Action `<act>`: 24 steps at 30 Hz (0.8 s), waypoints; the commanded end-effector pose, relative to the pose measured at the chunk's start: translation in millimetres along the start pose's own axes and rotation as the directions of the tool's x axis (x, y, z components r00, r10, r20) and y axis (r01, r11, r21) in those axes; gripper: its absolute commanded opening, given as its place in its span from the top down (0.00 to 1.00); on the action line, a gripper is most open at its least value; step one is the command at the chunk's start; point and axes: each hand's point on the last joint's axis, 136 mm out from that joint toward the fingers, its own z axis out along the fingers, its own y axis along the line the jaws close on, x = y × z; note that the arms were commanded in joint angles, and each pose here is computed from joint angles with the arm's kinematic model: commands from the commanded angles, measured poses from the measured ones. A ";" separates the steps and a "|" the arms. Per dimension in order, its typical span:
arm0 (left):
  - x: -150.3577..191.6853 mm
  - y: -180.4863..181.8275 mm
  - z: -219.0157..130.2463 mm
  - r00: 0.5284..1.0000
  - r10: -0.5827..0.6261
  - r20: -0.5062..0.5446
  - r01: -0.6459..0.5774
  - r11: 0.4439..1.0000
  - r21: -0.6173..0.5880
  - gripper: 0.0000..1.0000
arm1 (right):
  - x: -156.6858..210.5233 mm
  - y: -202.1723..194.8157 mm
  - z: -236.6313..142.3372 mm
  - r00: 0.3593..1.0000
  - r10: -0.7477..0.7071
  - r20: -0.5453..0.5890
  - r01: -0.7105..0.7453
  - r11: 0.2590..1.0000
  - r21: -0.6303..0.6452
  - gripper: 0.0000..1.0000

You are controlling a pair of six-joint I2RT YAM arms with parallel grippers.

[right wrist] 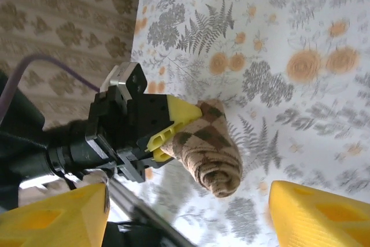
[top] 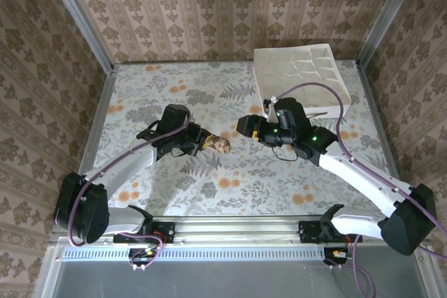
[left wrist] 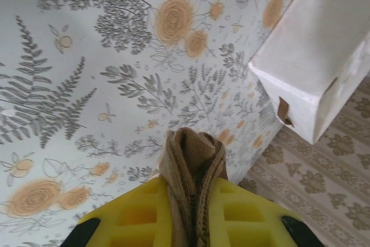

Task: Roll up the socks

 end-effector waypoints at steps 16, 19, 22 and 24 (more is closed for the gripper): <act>8.0 -45.2 8.9 0.998 -0.029 -0.061 0.033 0.997 0.069 1.00 | 16.8 -3.6 58.4 0.689 0.719 -0.092 -0.724 0.677 -0.134 0.08; 8.6 -46.6 9.7 0.997 -0.033 -0.064 0.037 0.997 0.073 1.00 | 16.8 -0.9 66.9 0.668 0.736 -0.109 -0.743 0.654 -0.140 0.09; 8.4 -47.6 10.1 0.997 -0.032 -0.064 0.037 0.997 0.073 1.00 | 18.4 -3.3 80.4 0.648 0.751 -0.124 -0.762 0.636 -0.123 0.11; 9.2 -48.8 10.1 0.997 -0.032 -0.066 0.037 0.996 0.075 1.00 | 17.9 -3.5 84.9 0.636 0.761 -0.130 -0.772 0.624 -0.123 0.12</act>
